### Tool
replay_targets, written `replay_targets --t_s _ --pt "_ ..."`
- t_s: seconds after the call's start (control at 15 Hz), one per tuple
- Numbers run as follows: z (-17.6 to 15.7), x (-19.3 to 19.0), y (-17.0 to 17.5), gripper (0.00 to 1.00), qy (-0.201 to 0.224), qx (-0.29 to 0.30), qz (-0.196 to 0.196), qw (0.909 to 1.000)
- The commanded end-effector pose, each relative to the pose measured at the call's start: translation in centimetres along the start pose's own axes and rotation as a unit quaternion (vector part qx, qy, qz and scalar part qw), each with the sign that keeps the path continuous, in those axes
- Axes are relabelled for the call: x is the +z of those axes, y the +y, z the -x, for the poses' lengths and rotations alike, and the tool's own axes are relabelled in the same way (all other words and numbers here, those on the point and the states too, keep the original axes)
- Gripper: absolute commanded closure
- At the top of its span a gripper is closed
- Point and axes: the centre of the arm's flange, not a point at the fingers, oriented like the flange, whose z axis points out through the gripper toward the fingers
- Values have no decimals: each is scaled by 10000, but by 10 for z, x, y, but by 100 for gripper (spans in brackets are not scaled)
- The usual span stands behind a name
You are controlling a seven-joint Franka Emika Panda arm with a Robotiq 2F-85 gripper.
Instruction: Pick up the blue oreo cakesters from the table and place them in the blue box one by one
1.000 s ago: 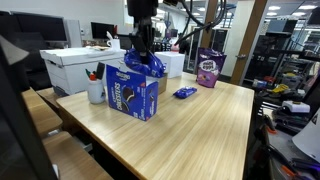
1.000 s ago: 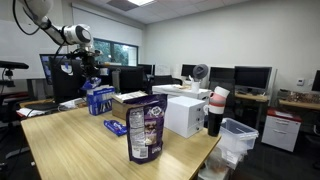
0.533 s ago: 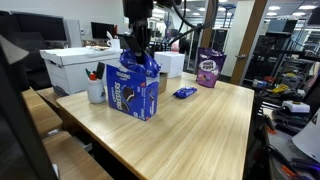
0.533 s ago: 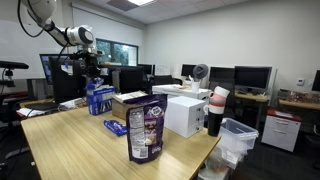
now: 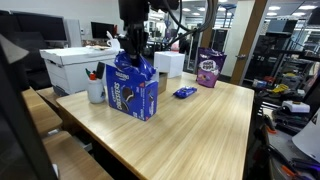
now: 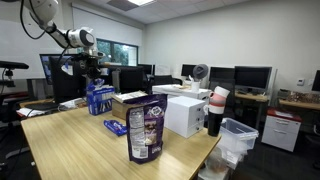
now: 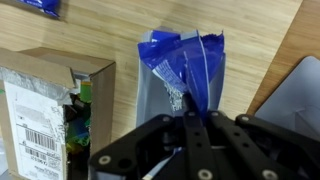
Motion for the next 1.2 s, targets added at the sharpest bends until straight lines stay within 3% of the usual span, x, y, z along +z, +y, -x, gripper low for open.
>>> replay_targets --t_s 0.0,0.4,0.47,0.6,1.13 --pt "-3 1 -4 97 70 208 -154 9996" --pt "-5 4 -3 96 168 396 -197 9989" --pt "-6 6 -3 71 163 428 -177 9988" --pt "-6 10 0 68 179 511 -123 9985" --pt "-1 4 8 25 348 712 -108 9968"
